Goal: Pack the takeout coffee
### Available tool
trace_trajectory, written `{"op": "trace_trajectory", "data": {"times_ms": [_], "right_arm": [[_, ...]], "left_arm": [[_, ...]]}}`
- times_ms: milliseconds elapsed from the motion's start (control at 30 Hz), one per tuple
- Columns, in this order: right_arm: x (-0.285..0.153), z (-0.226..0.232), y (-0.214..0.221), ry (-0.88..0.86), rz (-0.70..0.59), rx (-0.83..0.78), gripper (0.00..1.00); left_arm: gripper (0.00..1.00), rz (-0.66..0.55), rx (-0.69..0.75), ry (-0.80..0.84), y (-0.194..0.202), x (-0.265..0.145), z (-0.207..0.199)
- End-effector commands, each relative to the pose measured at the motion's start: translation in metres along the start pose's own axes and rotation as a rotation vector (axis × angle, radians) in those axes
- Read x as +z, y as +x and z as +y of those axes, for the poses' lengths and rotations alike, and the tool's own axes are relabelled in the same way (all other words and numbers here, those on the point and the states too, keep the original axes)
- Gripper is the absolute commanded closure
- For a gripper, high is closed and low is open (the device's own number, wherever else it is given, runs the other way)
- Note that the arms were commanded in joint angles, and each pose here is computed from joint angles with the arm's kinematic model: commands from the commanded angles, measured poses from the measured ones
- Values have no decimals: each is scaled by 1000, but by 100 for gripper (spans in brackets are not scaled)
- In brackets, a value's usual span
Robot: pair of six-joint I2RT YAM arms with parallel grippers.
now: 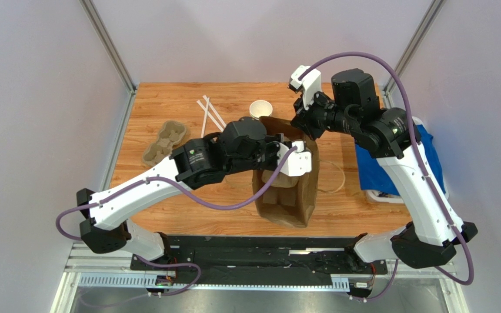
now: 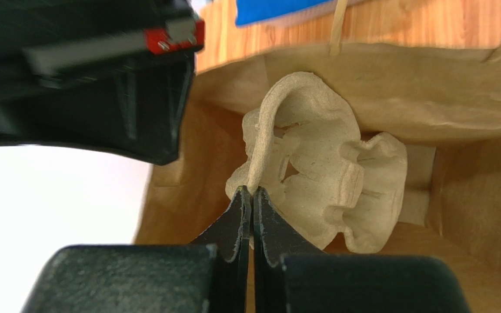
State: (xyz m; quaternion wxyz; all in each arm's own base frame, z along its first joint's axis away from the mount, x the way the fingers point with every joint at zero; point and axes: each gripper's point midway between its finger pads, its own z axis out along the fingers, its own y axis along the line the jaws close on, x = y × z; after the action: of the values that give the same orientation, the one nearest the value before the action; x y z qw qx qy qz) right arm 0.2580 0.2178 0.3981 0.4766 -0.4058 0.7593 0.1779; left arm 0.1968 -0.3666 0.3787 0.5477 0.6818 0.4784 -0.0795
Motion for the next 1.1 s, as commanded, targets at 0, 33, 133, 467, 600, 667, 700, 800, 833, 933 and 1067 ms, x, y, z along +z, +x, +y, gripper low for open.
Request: {"op": "trace_trajectory", "data": {"times_ms": [0, 33, 133, 467, 600, 667, 700, 800, 833, 933, 1067], "right_arm": [[-16, 4, -17, 2, -87, 15, 100], [-16, 4, -16, 0, -88, 15, 100], [-14, 8, -10, -17, -81, 16, 100], [-11, -2, 0, 22, -66, 108, 100], [-12, -16, 4, 43, -67, 255, 100], [-13, -20, 7, 31, -66, 330, 100], [-13, -18, 8, 19, -67, 372, 100], [-13, -9, 9, -39, -74, 384, 100], [-13, -6, 7, -59, -86, 377, 100], [-12, 3, 8, -118, -94, 354, 100], [-14, 11, 10, -167, -109, 281, 100]], "left_arm": [[100, 57, -140, -85, 12, 9, 4], [100, 70, -157, -88, 17, 12, 0], [100, 79, -188, -69, 23, 17, -9], [100, 124, -340, 47, 46, 16, -21], [100, 107, -414, 42, 48, -4, -8], [100, 81, -421, 44, 43, -13, -6], [100, 72, -420, 43, 41, -16, -5], [100, 57, -424, 57, 37, -21, -6], [100, 52, -426, 65, 36, -20, -7], [100, 41, -414, 111, 35, -12, -16], [100, 30, -381, 192, 33, 0, -31]]}}
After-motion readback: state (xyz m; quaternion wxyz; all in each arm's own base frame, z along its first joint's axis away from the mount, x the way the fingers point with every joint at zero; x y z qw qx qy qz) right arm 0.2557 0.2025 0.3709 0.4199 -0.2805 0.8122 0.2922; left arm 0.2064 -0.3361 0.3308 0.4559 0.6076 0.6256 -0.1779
